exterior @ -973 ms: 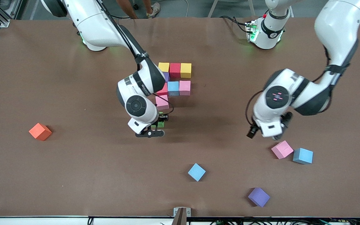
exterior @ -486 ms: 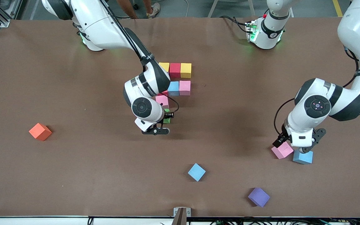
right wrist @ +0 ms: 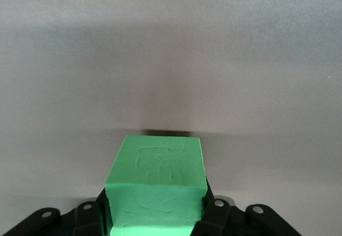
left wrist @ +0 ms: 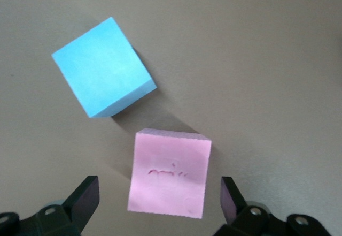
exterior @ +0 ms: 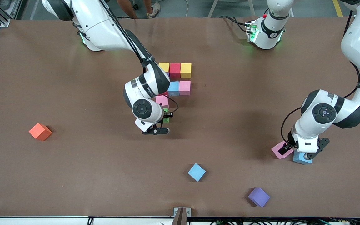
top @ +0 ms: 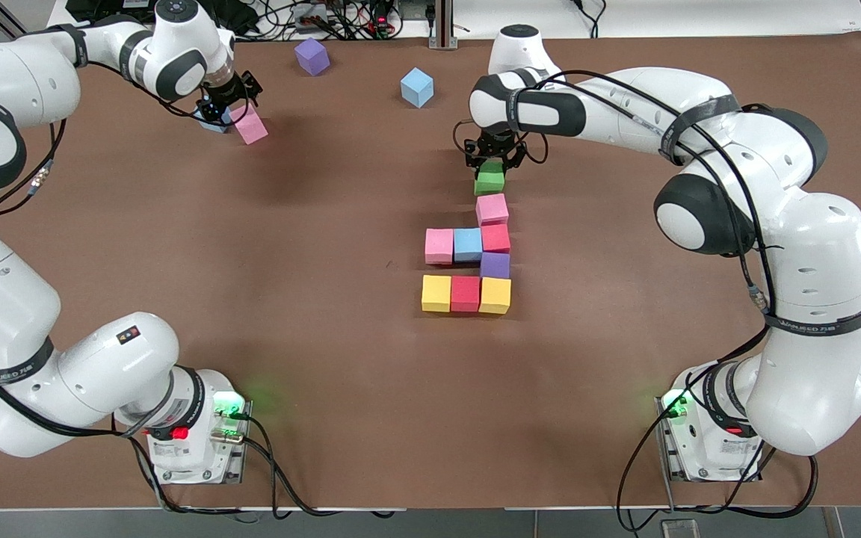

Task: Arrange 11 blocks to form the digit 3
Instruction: 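Grasp the loose pink cube with the left gripper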

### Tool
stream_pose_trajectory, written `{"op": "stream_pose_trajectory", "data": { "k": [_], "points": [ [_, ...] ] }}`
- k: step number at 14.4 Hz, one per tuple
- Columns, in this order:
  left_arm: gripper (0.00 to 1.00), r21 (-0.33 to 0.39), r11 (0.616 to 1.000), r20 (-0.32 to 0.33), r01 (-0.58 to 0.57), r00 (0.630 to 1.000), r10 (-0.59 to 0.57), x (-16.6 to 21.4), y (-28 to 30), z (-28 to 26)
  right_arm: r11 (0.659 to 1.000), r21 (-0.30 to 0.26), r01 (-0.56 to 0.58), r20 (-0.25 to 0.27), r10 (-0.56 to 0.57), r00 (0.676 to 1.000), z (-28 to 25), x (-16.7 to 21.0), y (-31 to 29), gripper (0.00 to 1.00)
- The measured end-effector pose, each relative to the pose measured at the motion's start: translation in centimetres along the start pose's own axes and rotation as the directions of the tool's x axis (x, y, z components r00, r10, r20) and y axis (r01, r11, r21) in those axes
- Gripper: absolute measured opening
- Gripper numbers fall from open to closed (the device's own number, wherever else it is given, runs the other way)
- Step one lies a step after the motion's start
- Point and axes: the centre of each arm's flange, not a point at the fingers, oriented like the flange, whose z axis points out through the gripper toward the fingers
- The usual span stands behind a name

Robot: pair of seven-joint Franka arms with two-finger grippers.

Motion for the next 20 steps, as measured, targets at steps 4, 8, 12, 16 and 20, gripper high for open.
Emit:
{"op": "stream_pose_trajectory", "data": {
  "k": [4, 8, 12, 16, 20],
  "points": [
    [1.0, -0.026, 1.0, -0.004, 0.0, 1.0, 0.0, 0.0, 0.0, 0.8, 1.0, -0.008, -0.006, 0.012, 0.006, 1.0, 0.6, 0.0, 0.5, 0.32],
    [1.0, -0.001, 1.0, -0.011, -0.02, 1.0, 0.02, -0.3, -0.5, 3.1, 1.0, -0.012, -0.004, 0.018, 0.005, 1.0, 0.9, -0.2, 0.6, 0.32],
    [0.93, -0.021, 0.999, -0.006, -0.024, 1.0, 0.024, -0.7, -0.2, 3.7, 1.0, -0.016, 0.014, 0.028, -0.014, 1.0, 1.3, -0.4, 0.7, 0.31],
    [0.67, -0.027, 0.999, -0.011, -0.019, 1.0, 0.018, -0.4, -0.2, 3.5, 1.0, -0.017, 0.018, 0.029, -0.018, 0.999, 1.4, -0.4, 0.6, 0.32],
    [0.53, -0.048, 0.998, -0.006, 0.031, 0.999, -0.031, 0.2, 0.5, 2.4, 0.999, -0.017, 0.037, 0.031, -0.037, 0.999, 1.4, -0.4, 0.6, 0.32]
  ]
}}
